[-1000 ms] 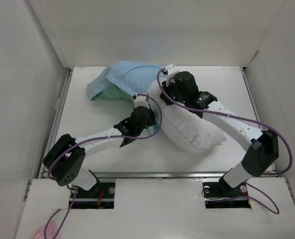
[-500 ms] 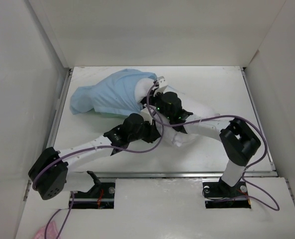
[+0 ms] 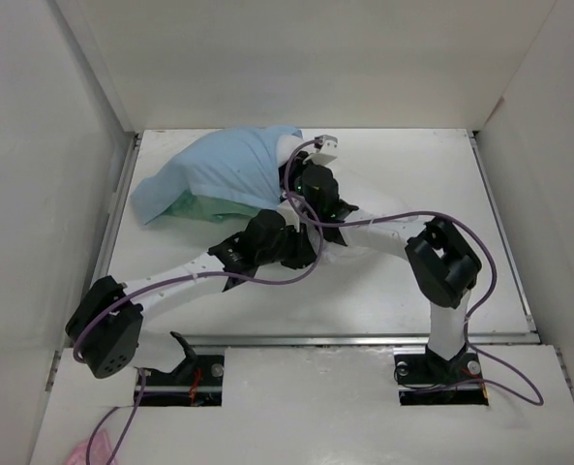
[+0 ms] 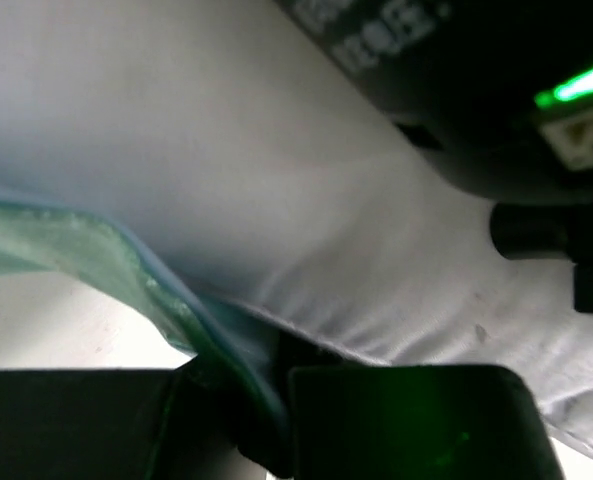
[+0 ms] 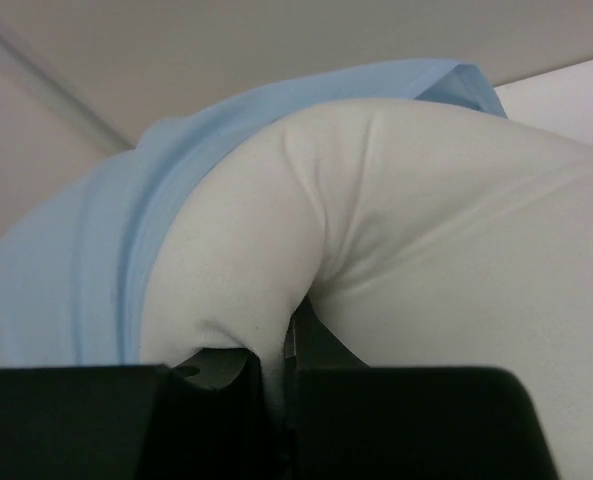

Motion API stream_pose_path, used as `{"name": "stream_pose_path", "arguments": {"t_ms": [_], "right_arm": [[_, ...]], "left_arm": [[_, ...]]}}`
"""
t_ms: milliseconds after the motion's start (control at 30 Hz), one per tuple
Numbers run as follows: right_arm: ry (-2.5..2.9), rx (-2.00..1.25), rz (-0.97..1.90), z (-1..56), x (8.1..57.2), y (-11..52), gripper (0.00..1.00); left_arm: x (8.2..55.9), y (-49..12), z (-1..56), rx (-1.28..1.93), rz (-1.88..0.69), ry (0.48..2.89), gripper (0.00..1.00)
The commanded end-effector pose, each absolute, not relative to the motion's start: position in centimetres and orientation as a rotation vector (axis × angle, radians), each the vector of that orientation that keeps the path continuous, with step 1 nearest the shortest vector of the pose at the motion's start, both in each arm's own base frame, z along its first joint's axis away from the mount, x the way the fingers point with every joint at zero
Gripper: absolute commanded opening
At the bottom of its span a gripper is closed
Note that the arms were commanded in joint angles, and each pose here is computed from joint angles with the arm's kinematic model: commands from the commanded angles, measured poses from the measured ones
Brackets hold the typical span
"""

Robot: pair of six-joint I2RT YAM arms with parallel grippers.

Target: Put the pillow into the pillowcase

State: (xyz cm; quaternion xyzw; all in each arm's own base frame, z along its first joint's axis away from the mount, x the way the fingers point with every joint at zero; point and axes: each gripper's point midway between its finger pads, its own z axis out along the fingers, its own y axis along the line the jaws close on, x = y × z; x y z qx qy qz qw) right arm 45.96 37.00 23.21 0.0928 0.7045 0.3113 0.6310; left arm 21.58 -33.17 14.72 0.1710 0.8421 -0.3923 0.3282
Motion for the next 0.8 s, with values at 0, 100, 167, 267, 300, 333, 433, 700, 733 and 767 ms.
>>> {"name": "stream_pose_path", "arguments": {"t_ms": [0,100,167,267,300,333,433,700,733,767], "right_arm": [[1.364,0.382,0.871,29.7,45.9,39.3,0.0],[1.36,0.24,0.915,30.5,44.5,38.9,0.0],[1.403,0.12,0.963,29.1,43.7,39.2,0.0],[1.435,-0.082,1.063,26.6,41.5,40.0,0.0],[1.411,-0.113,1.092,26.7,41.0,39.9,0.0],[1.401,-0.185,1.088,26.5,40.2,40.1,0.0],[1.448,-0.263,1.109,24.4,38.8,40.4,0.02],[1.493,-0.344,1.077,22.0,37.4,39.7,0.02],[1.501,-0.351,1.067,21.5,37.1,39.4,0.02],[1.516,-0.369,1.06,21.3,36.5,39.5,0.02]], "left_arm": [[7.8,-38.6,21.5,1.175,-1.599,1.89,0.0],[9.0,-37.7,23.1,1.068,-1.506,1.894,0.0],[8.8,-36.5,24.8,1.033,-1.487,1.847,0.0],[8.6,-34.6,26.6,0.948,-1.474,1.828,0.0],[9.1,-34.1,26.6,0.897,-1.436,1.855,0.33],[11.1,-33.5,26.8,0.764,-1.337,1.898,0.55],[14.4,-29.9,27.8,0.517,-1.094,1.988,0.75],[18.6,-19.8,32.9,-0.025,-0.713,1.961,1.0],[19.0,-18.0,32.7,-0.091,-0.64,1.965,1.0],[19.3,-16.9,33.7,-0.193,-0.626,1.938,1.0]]}}
